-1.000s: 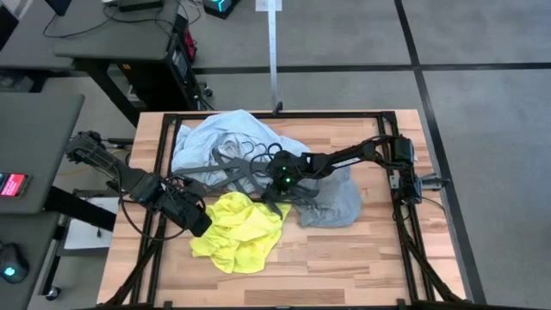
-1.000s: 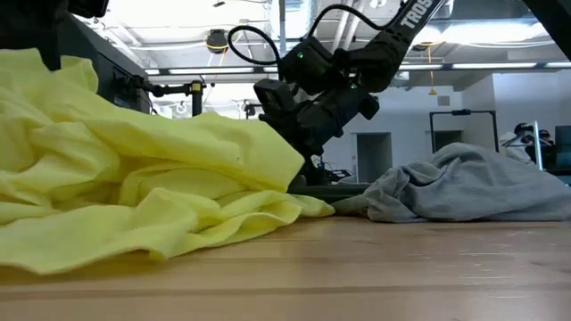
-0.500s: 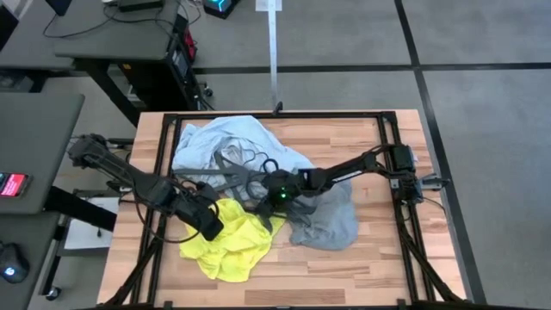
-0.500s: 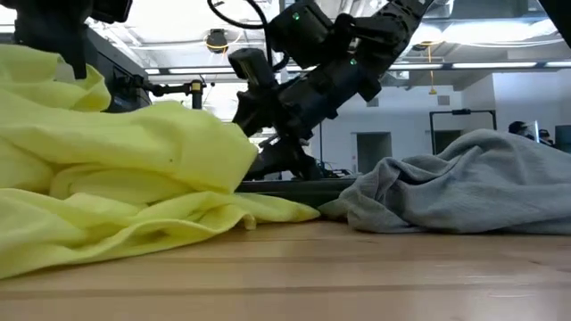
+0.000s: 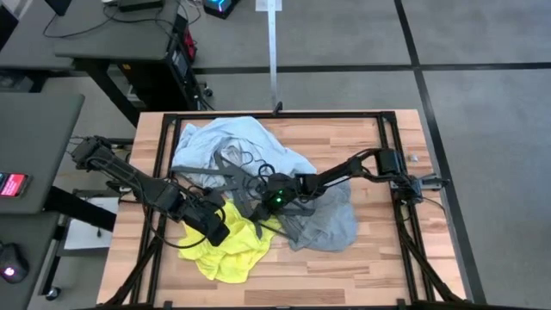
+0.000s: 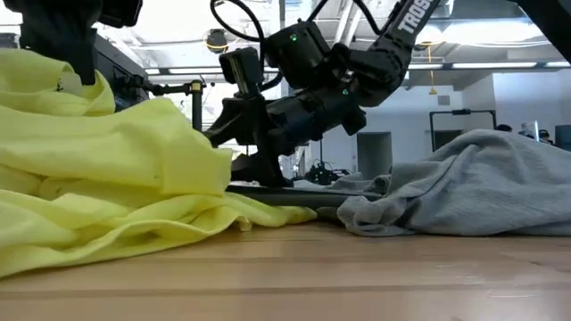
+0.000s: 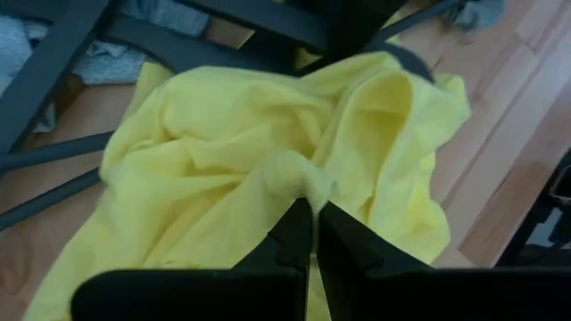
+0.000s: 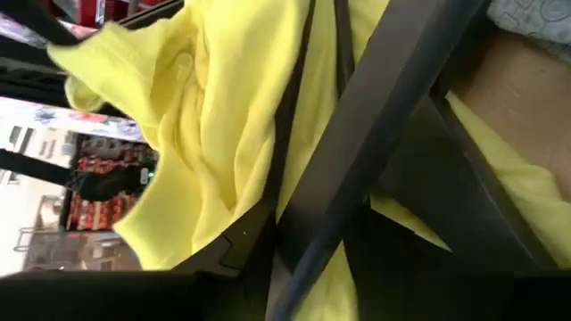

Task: Hang clothes
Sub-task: Hang the yellow shirt on the rack

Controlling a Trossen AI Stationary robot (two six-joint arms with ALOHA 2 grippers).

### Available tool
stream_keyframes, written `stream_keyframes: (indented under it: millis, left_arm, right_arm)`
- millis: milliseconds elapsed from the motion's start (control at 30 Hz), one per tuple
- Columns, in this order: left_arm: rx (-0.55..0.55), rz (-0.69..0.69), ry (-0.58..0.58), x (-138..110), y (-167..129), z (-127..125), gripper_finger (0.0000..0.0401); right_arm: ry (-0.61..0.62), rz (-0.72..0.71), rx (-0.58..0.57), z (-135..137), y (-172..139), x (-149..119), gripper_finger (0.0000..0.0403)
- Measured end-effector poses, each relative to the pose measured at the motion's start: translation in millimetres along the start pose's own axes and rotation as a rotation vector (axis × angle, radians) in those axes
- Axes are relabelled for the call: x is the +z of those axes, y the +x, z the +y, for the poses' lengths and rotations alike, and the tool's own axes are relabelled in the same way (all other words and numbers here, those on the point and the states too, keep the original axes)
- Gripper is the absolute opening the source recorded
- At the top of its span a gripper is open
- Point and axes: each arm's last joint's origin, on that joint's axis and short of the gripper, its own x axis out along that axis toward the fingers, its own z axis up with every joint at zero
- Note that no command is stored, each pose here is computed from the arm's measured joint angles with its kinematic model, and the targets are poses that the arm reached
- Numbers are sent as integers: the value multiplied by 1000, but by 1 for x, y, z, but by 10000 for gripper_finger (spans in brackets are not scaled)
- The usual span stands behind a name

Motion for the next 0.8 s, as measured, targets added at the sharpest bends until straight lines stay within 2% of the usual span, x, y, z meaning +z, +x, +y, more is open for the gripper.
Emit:
stream_keyframes:
  millis: [133, 300, 467, 633, 800]
  left_arm:
    - [-6, 0, -2, 0, -1, 0, 0]
    - [-20, 15, -5, 0, -4, 1, 0]
    - [-49, 30, -18, 0, -11, 3, 0]
    - [-72, 24, -22, 0, -18, 6, 0]
    - [-94, 16, -49, 1, -24, 8, 0]
  right_arm:
    - [-38, -2, -2, -1, -1, 1, 29]
    - [-106, -1, -43, 9, -13, 6, 28]
    - [-250, -12, -127, 33, -42, 18, 28]
    - [-432, -24, -248, 66, -98, 34, 28]
    - [-572, 71, -480, 93, -181, 28, 28]
